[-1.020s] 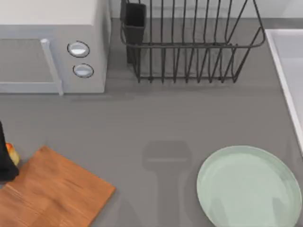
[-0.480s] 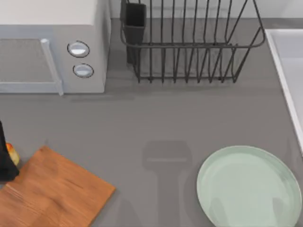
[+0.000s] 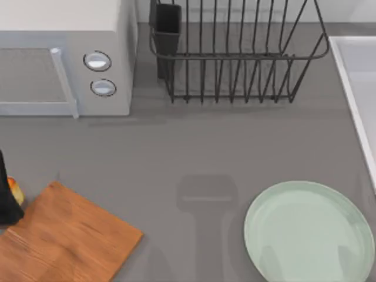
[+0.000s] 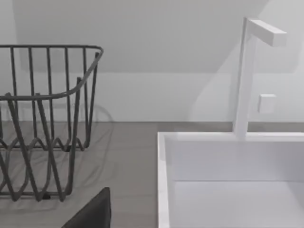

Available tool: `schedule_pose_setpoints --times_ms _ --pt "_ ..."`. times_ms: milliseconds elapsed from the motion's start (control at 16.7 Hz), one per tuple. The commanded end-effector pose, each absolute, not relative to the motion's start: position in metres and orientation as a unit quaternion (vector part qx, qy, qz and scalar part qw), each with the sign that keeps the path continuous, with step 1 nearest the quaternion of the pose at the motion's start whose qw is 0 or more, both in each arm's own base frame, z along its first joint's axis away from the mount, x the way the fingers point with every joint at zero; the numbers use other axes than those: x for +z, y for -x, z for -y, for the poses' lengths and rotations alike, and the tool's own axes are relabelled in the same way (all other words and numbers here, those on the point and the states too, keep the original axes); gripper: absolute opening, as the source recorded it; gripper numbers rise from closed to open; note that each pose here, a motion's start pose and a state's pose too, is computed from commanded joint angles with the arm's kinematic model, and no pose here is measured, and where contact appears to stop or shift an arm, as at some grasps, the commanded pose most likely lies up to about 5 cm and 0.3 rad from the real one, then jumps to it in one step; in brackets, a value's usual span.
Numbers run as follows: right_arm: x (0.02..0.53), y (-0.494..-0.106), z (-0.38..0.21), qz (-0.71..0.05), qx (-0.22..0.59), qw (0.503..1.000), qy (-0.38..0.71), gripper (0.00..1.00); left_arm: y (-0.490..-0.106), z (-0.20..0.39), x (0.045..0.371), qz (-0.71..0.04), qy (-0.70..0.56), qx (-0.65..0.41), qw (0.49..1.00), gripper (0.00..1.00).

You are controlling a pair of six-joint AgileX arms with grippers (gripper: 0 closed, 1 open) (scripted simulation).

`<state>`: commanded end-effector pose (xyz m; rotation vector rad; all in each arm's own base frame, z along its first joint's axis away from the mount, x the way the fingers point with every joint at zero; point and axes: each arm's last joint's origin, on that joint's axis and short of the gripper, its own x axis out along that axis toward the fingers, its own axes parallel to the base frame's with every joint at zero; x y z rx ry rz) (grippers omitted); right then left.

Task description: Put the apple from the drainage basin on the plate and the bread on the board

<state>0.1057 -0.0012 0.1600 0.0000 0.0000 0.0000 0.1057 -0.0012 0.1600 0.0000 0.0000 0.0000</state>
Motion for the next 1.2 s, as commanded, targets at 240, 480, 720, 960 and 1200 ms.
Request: schedule_pose_setpoints --times_ms 240,480,720,960,1200 --pt "0.160 -0.106 0.001 0.000 0.000 1.000 0.000 1.00 -0.106 0.001 0.160 0.000 0.000 0.000 1.000 1.00" --pt "0.162 -0.106 0.001 -0.003 -0.001 1.000 0.001 1.00 -0.106 0.001 0.160 0.000 0.000 0.000 1.000 1.00" --pt "0.187 -0.109 0.004 -0.054 -0.012 0.998 0.011 1.00 -0.106 0.001 0.160 0.000 0.000 0.000 1.000 1.00" --pt "0.228 -0.131 0.009 -0.162 -0.028 0.986 0.026 1.00 -0.106 0.001 0.160 0.000 0.000 0.000 1.000 1.00" --pt "0.263 -0.184 0.022 -0.305 -0.040 0.951 0.037 1.00 -0.106 0.001 0.160 0.000 0.000 0.000 1.000 1.00"
